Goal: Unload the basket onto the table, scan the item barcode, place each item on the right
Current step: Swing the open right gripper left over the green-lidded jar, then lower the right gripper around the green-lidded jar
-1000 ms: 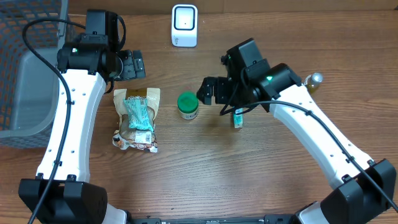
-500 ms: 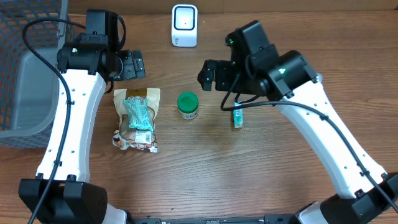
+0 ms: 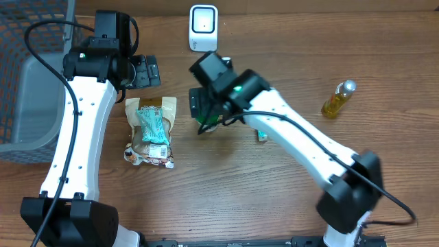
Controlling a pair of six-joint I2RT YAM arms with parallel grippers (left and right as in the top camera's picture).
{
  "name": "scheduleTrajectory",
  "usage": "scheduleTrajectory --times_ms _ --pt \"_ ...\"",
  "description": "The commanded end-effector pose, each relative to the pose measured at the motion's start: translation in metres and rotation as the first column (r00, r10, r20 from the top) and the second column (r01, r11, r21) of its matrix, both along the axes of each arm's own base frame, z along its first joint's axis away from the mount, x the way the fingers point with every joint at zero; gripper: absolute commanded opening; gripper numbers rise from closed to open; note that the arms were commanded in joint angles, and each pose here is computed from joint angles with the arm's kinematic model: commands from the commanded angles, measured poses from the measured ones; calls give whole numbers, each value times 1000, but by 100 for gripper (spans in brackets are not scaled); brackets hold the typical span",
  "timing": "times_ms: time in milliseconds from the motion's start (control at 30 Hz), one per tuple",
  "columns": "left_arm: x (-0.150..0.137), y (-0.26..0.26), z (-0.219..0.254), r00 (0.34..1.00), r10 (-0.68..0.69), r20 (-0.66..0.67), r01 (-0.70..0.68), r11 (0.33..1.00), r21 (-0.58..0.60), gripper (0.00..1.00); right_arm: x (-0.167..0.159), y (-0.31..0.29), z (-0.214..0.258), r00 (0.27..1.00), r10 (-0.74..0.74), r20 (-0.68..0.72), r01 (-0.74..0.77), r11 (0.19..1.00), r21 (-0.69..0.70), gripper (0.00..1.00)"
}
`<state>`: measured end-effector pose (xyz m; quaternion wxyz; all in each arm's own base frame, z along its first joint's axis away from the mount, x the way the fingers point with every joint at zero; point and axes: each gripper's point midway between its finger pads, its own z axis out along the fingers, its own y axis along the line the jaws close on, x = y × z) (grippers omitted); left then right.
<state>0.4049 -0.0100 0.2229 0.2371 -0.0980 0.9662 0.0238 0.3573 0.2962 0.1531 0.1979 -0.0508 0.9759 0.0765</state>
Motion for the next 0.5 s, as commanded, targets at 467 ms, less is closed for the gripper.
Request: scheduleTrajectory --times_ms 467 --pt "3 -2 9 999 -20 25 20 1000 15 99 21 15 -80 999 -22 -32 19 995 -98 100"
